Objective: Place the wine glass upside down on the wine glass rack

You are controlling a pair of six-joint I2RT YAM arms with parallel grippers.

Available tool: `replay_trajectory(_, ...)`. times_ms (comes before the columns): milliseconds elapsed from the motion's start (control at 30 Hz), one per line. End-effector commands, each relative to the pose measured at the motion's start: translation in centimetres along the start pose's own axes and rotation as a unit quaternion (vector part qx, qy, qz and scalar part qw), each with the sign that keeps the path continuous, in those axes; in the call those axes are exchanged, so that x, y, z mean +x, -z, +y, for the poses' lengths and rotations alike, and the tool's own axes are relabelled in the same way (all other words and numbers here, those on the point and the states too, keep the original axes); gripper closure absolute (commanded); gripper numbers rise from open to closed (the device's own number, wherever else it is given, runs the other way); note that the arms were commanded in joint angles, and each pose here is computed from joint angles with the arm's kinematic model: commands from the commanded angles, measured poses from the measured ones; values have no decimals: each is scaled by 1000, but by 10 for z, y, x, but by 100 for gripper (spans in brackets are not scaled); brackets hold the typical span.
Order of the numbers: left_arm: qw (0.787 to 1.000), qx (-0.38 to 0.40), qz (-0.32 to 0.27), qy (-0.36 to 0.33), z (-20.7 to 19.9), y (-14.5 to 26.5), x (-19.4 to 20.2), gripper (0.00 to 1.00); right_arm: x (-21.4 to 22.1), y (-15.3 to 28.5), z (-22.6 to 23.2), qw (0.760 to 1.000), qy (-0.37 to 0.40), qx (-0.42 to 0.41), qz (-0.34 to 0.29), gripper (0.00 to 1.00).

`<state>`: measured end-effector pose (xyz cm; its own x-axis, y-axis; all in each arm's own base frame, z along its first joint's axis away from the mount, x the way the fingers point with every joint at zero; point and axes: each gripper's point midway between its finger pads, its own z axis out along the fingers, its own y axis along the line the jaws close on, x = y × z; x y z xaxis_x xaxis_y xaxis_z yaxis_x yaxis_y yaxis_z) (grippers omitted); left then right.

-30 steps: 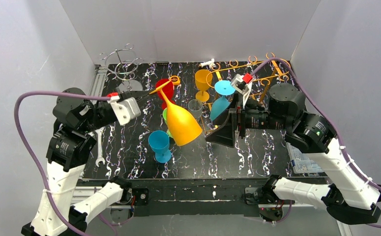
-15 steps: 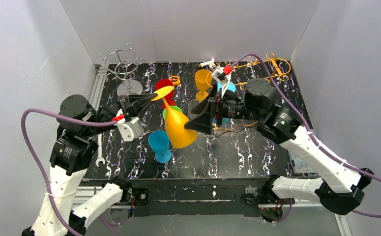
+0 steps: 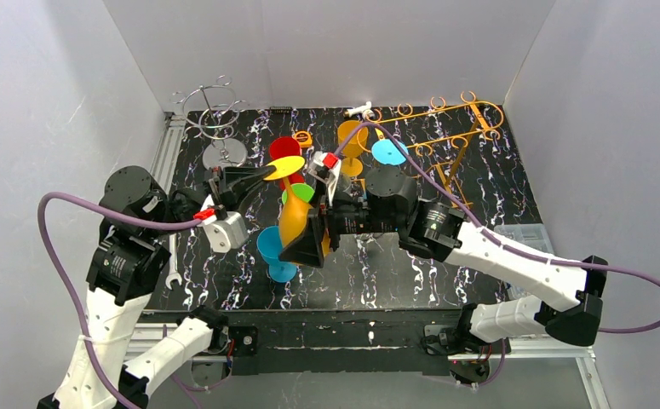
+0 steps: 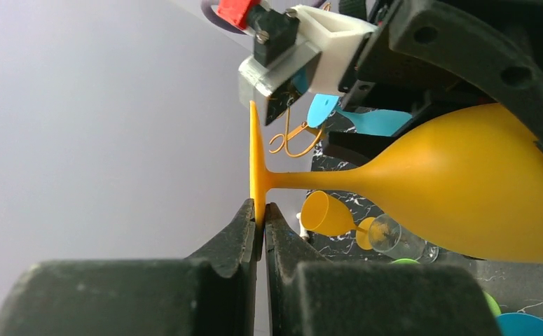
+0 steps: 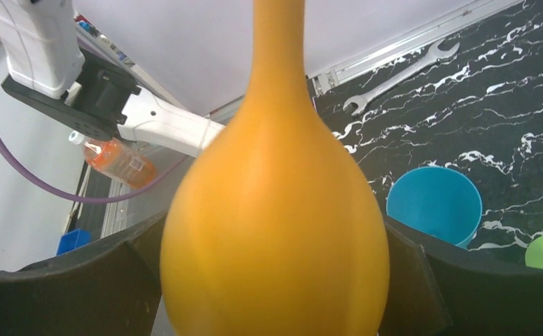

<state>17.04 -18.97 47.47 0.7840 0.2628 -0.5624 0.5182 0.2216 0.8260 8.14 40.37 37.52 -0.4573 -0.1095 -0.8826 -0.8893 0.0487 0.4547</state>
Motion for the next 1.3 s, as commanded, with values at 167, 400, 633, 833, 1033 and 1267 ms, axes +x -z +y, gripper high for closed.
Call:
replay_trajectory(167, 999, -12, -12, -43, 6, 0, -5, 100, -22, 23, 4, 997, 24, 28, -73, 9)
replay_trajectory(400, 999, -14, -20, -30, 6, 1, -9, 47, -28, 51, -19, 988, 28, 117, -96, 47)
replay_trajectory(633, 994, -55, 19, 94, 23, 1, -1, 2, -16, 114, -65, 952, 46, 282, -109, 53)
replay_trajectory(833, 986, -46, 30, 159, 14, -2, 7, 2, 2, 220, -106, 869, 68, 469, -141, 49)
replay_trajectory(1033, 982, -38, 32, 181, 6, -8, 16, 2, 42, 304, -145, 748, 88, 646, -123, 48)
replay_trajectory(1267, 976, -33, 47, 208, 2, -21, 38, 2, 43, 294, -170, 687, 109, 707, -125, 53)
